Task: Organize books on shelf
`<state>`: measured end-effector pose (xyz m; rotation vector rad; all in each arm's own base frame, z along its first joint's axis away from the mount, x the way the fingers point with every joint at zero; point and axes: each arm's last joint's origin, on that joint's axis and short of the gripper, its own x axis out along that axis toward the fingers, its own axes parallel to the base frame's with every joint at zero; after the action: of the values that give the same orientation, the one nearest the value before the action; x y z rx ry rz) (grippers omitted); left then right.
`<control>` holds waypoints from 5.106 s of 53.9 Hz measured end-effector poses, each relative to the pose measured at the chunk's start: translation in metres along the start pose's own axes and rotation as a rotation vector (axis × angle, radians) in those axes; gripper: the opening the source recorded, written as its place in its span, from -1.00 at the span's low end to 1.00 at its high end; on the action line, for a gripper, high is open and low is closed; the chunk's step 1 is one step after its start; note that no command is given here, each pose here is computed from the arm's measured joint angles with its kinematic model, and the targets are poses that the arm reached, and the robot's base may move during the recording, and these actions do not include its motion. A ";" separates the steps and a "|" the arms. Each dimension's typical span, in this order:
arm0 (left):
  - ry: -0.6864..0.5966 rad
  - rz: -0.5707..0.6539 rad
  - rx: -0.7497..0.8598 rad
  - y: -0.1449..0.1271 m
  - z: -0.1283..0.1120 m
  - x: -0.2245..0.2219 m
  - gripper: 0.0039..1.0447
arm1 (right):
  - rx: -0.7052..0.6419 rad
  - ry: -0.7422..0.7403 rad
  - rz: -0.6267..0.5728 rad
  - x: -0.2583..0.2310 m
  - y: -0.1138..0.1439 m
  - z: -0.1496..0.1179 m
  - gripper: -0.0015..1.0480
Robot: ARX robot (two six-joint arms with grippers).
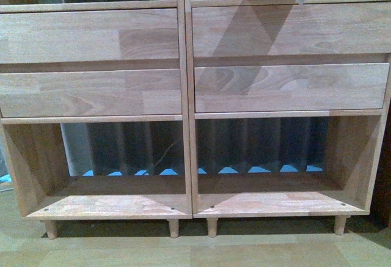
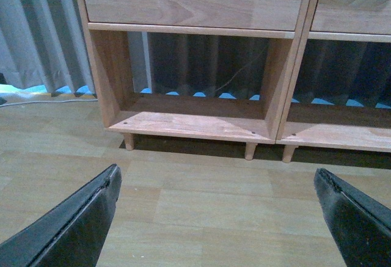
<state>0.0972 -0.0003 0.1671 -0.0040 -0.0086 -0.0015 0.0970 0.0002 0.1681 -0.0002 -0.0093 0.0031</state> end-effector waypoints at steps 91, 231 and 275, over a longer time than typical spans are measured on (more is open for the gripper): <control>0.000 -0.003 0.000 0.000 0.000 0.000 0.86 | 0.191 0.110 0.239 0.005 -0.004 0.003 0.86; -0.079 -0.073 -0.140 0.045 0.076 0.052 0.86 | 1.345 -0.005 0.493 0.203 0.005 0.188 -0.86; 0.188 -0.885 -0.830 -0.064 0.177 0.212 0.86 | 0.966 -0.066 0.763 0.187 0.051 0.187 -0.86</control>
<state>0.3077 -0.0640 0.3465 -0.8294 0.1795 -0.8910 0.2823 0.0522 0.3568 0.9630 -0.0723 0.7705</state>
